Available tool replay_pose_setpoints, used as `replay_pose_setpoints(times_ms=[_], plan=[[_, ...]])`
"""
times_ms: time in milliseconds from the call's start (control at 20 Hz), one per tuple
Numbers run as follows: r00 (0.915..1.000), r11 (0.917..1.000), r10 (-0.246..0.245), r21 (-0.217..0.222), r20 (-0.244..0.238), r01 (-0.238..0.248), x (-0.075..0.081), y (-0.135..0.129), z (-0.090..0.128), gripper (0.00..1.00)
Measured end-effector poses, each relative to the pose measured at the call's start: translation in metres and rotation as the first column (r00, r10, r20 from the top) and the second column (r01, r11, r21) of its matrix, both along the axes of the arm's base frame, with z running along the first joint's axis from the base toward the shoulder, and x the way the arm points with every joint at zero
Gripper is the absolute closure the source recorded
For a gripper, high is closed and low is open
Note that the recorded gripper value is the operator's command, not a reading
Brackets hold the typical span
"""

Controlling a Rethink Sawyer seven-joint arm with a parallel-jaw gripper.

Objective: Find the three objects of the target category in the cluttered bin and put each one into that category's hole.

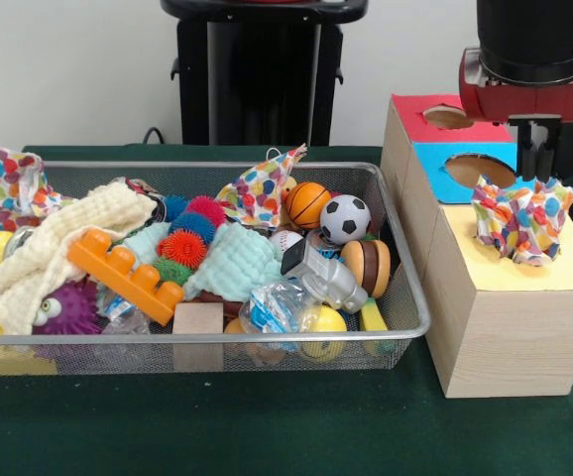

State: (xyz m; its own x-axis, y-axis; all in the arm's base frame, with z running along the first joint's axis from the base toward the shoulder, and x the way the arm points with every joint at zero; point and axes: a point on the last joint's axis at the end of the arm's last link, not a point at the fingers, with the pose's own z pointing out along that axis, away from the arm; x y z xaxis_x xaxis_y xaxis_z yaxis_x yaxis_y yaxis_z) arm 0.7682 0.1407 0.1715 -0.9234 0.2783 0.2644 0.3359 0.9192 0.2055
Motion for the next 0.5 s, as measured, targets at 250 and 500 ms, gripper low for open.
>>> replay_pose_setpoints(times_ms=[250, 500], plan=[[1.0000, 1.0000, 0.001, -0.001, -0.007, -0.001, -0.001, 0.000, -0.006, 1.00], [1.0000, 1.0000, -0.004, -0.008, -0.006, 0.004, -0.001, -0.001, -0.022, 1.00]])
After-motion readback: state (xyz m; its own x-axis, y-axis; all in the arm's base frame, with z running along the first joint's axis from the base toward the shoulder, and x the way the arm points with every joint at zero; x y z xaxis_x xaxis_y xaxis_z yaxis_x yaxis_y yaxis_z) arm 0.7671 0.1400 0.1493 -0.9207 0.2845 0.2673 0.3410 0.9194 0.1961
